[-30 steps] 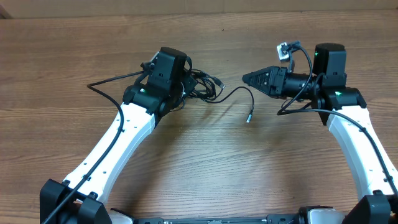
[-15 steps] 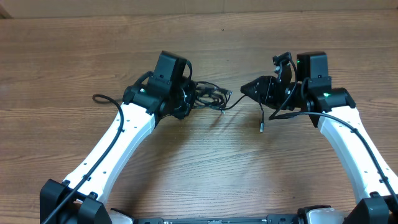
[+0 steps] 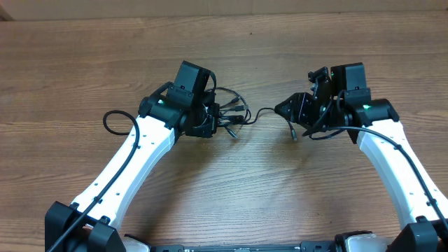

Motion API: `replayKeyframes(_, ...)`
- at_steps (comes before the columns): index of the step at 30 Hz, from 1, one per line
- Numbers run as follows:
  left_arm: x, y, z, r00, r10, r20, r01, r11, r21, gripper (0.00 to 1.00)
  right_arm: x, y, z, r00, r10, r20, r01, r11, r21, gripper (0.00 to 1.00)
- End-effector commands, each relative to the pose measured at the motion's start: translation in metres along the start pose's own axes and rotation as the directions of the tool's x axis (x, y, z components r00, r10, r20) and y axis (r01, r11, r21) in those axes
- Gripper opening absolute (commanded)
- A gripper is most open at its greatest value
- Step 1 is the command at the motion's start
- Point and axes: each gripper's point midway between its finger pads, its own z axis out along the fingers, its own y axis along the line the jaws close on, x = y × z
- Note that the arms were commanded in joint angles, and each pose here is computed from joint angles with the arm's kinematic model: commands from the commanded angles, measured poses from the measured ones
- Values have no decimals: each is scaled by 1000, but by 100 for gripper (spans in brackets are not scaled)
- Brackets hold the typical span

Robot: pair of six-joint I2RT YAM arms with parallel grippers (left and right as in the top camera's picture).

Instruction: Untangle cables

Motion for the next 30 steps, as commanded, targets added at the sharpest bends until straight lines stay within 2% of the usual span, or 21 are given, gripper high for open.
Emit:
replayKeyframes(1, -15, -8, -7, 994, 71, 86, -74, 997, 36, 11, -3, -3, 2, 1000, -7, 7, 6, 1000, 23, 47)
replayKeyframes(7, -9, -29, -9, 930, 352, 102, -361, 928, 95, 7, -1, -9, 9, 1000, 10, -16, -9, 999, 35, 47)
replayKeyframes(9, -1, -38, -10, 917, 390, 84, -399, 906, 141, 8, -1, -9, 9, 1000, 10, -16, -9, 999, 35, 47)
replayKeyframes(13, 20, -69, -17, 840, 535, 90, -537, 797, 276, 6, -1, -9, 9, 1000, 11, -17, -10, 999, 36, 47)
replayKeyframes(15, 24, -79, -21, 798, 590, 124, -596, 741, 310, 4, 1, -9, 9, 1000, 14, -22, -13, 999, 37, 46)
replayKeyframes(16, 24, -80, -21, 792, 596, 131, -604, 734, 312, 4, 1, -10, 9, 1000, 16, -25, -15, 999, 39, 46)
replayKeyframes(19, 21, -80, -21, 808, 576, 125, -583, 749, 314, 4, 4, -11, 9, 999, 15, -34, -13, 999, 43, 47)
replayKeyframes(22, 15, -75, -20, 860, 502, 89, -504, 811, 298, 4, 5, -12, 9, 999, -9, -40, 11, 999, 45, 49)
replayKeyframes(24, 8, -66, -17, 874, 479, 87, -484, 837, 256, 5, 5, -12, 9, 999, -15, -40, 17, 999, 45, 51)
replayKeyframes(25, 5, -61, -15, 874, 477, 89, -484, 845, 229, 12, 5, -12, 9, 999, -15, -40, 17, 999, 45, 51)
replayKeyframes(27, 0, -48, -12, 864, 497, 82, -503, 846, 174, 33, 5, -12, 9, 999, -15, -39, 17, 999, 45, 51)
replayKeyframes(30, -5, -32, -9, 814, 575, 77, -580, 808, 100, 53, 5, -12, 9, 999, -16, -39, 17, 999, 45, 52)
